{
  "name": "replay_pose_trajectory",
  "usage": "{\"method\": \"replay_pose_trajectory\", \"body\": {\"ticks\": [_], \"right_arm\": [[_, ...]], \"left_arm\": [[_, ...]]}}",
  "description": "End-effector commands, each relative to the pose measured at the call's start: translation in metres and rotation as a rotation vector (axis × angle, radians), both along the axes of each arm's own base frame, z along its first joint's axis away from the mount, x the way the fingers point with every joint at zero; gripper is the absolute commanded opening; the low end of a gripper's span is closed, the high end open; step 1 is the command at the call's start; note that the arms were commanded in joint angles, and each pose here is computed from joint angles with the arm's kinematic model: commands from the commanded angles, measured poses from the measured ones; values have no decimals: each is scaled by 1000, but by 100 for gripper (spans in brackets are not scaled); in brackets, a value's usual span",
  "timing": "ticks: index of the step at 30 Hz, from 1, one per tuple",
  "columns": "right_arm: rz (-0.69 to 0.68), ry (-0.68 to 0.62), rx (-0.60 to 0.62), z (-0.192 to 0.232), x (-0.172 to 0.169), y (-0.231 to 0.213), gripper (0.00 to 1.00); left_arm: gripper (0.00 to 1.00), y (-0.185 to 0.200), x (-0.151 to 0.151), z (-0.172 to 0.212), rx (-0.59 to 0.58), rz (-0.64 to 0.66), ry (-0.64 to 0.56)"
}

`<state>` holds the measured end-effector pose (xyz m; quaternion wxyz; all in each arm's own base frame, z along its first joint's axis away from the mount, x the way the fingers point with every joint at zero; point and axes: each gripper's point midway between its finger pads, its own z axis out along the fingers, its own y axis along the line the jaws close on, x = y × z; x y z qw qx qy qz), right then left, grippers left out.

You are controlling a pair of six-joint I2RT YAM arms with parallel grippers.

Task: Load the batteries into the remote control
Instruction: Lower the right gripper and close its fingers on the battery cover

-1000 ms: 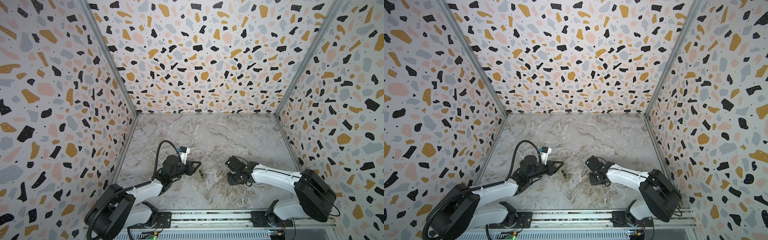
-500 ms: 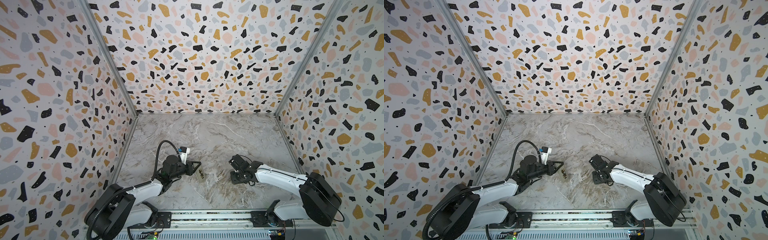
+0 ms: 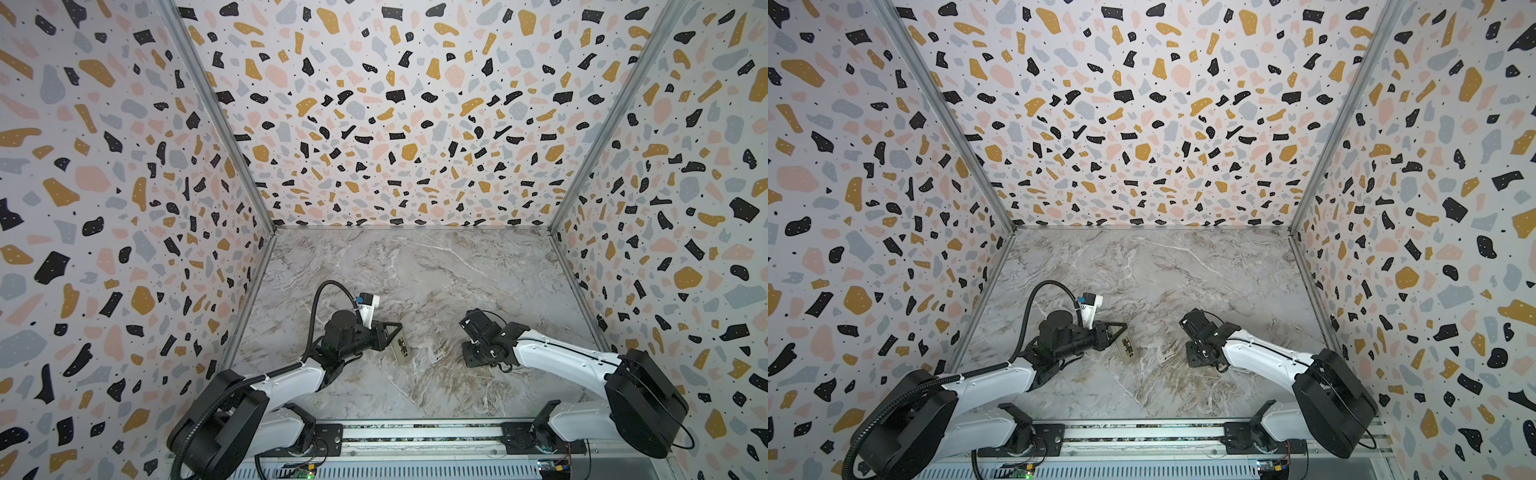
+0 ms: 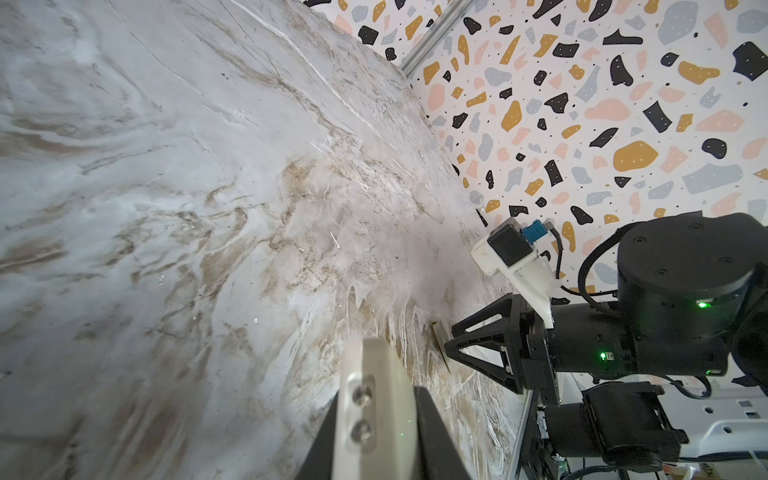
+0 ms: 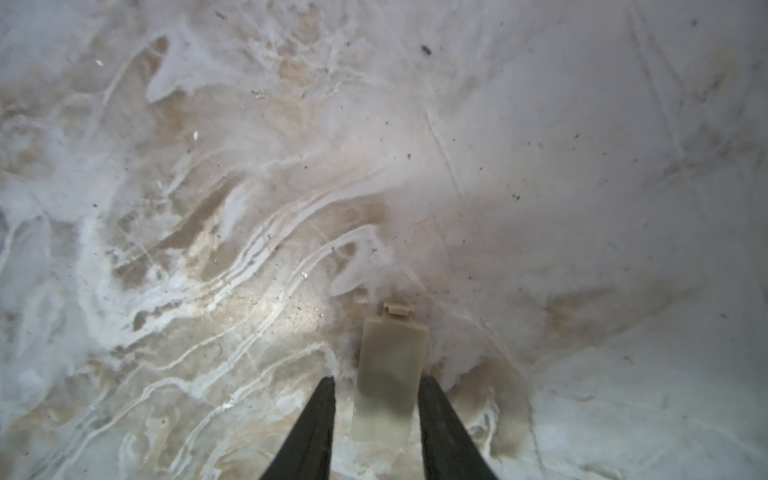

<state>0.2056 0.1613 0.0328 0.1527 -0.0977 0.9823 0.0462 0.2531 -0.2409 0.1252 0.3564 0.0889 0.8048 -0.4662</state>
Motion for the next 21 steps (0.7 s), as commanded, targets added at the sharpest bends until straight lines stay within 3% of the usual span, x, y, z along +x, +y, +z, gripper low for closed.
{"method": "replay_pose_trajectory", "body": {"ticks": [1,4,7,11,21], "right_arm": [[-5,-2,-12,3,-2,-5,50],[-6,-11,-5,4,1,-3,61],[-6,-8,-8,0,3,-1,66],[-8,-11,-5,-2,7,3,65],[-3,-4,-42,-10,10,0,51]], "left_arm": [[0,-5,3,21,-34,-12,-56],[0,-6,4,22,-38,-13,-57],[0,-6,4,23,-42,-16,-57],[0,-7,3,22,-47,-20,-55],[0,-9,3,20,-54,-28,-50]]}}
